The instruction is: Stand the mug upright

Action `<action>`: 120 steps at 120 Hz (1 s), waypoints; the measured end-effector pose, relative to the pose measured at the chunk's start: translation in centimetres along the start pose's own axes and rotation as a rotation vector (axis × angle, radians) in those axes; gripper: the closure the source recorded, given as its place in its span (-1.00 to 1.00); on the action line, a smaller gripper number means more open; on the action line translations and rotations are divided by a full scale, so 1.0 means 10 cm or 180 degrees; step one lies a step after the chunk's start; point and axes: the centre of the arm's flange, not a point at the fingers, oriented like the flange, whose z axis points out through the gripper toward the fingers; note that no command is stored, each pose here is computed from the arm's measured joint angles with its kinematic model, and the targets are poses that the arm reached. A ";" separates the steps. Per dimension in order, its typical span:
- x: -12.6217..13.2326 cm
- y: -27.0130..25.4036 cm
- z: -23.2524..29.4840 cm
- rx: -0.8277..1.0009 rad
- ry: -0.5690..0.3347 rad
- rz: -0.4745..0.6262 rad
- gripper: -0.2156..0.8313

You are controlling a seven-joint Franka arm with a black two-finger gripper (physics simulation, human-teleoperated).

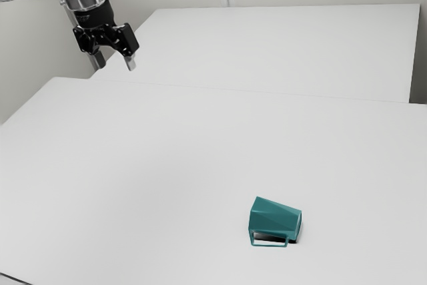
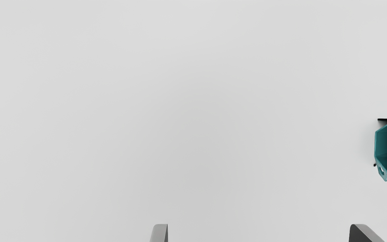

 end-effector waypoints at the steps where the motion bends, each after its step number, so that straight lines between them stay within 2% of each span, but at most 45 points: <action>1: 0.00 0.00 0.00 0.0000 0.0000 -0.0002 -0.56; 21: 0.01 0.00 0.03 -0.0008 -0.0002 -0.0045 -0.56; 41: 0.04 -0.01 0.44 -0.0269 -0.0021 -0.0097 -0.55; 68: 0.05 -0.13 1.01 -0.1002 0.0092 -0.0256 -0.55; 87: 0.02 0.01 1.61 -0.1569 0.0078 -0.0310 -0.55; 120: -0.17 0.17 2.53 -0.2534 0.0134 -0.0460 -0.55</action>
